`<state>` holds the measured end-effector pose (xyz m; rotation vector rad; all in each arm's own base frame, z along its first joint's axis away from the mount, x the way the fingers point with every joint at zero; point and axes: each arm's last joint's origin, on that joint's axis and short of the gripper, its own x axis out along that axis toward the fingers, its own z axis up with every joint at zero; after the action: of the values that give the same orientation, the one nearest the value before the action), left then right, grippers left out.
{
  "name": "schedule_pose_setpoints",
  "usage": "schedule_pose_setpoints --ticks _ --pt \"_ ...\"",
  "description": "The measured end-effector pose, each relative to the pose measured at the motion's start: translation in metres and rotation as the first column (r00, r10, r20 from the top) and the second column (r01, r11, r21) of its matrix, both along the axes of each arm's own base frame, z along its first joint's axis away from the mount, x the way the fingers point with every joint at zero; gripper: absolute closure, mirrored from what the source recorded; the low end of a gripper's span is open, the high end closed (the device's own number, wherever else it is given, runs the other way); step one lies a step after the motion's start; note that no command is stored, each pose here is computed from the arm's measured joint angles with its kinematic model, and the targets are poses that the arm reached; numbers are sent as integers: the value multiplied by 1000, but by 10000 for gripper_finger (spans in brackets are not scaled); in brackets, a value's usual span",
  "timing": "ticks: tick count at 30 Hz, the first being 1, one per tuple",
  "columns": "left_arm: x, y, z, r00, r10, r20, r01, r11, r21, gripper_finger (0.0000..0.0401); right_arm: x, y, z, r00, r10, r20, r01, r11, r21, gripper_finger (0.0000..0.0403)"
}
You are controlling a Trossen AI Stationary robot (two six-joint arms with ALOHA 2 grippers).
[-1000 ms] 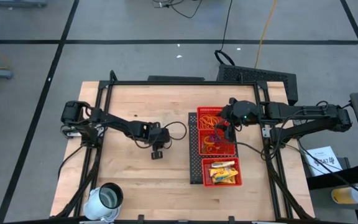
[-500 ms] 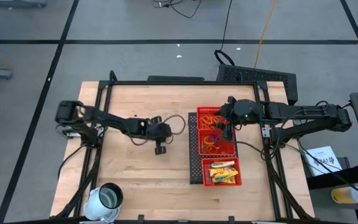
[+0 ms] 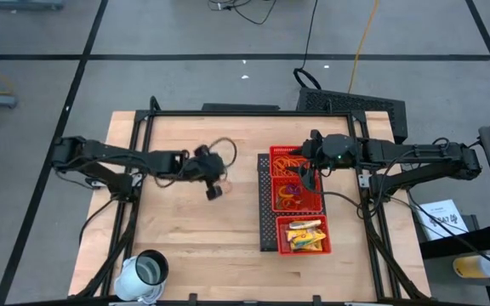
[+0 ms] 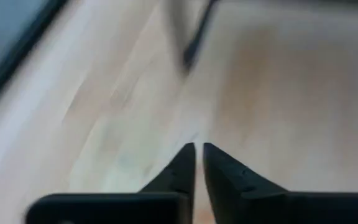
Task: Pick & Place Office Desk Supplies
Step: Put the orange rubber band into the top red bin on the shelf
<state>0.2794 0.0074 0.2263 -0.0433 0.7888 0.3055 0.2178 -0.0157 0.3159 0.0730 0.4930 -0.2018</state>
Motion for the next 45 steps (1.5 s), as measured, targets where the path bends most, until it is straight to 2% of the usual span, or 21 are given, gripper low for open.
schedule_pose_setpoints --ticks 3,5,11,17,20,23,26,30,39,45 --pt "-6 16 -18 986 124 -109 -135 985 -104 326 0 0 0 1000 0 1 0 1000 0 175" --pt "-7 21 -33 974 161 -157 -184 972 -148 295 0 0 0 1000 0 1 0 1000 0 175" --pt "0 25 -70 957 172 -235 -209 967 -146 220 0 0 0 1000 0 1 0 1000 0 176" --pt "9 24 -98 944 146 -295 -197 969 -150 193 0 0 0 1000 0 0 0 1000 -1 176" --pt "12 23 -108 936 133 -325 -194 967 -163 203 0 0 0 1000 -1 0 1 1000 -1 178" --pt "13 23 -116 927 118 -355 -190 966 -174 229 0 0 0 1000 -1 0 1 1000 -1 178" --pt "14 23 -121 926 94 -367 -180 961 -208 282 0 0 0 1000 -1 0 1 1000 -1 177" --pt "15 25 -122 929 71 -364 -170 954 -248 381 0 0 0 1000 -1 0 1 1000 -1 178" --pt "17 26 -117 946 52 -320 -133 962 -238 398 0 0 -10 1000 -1 -25 1 1000 2 179" --pt "15 22 -74 979 68 -191 -104 977 -184 400 0 0 -9 1000 -7 -17 7 1000 13 179"
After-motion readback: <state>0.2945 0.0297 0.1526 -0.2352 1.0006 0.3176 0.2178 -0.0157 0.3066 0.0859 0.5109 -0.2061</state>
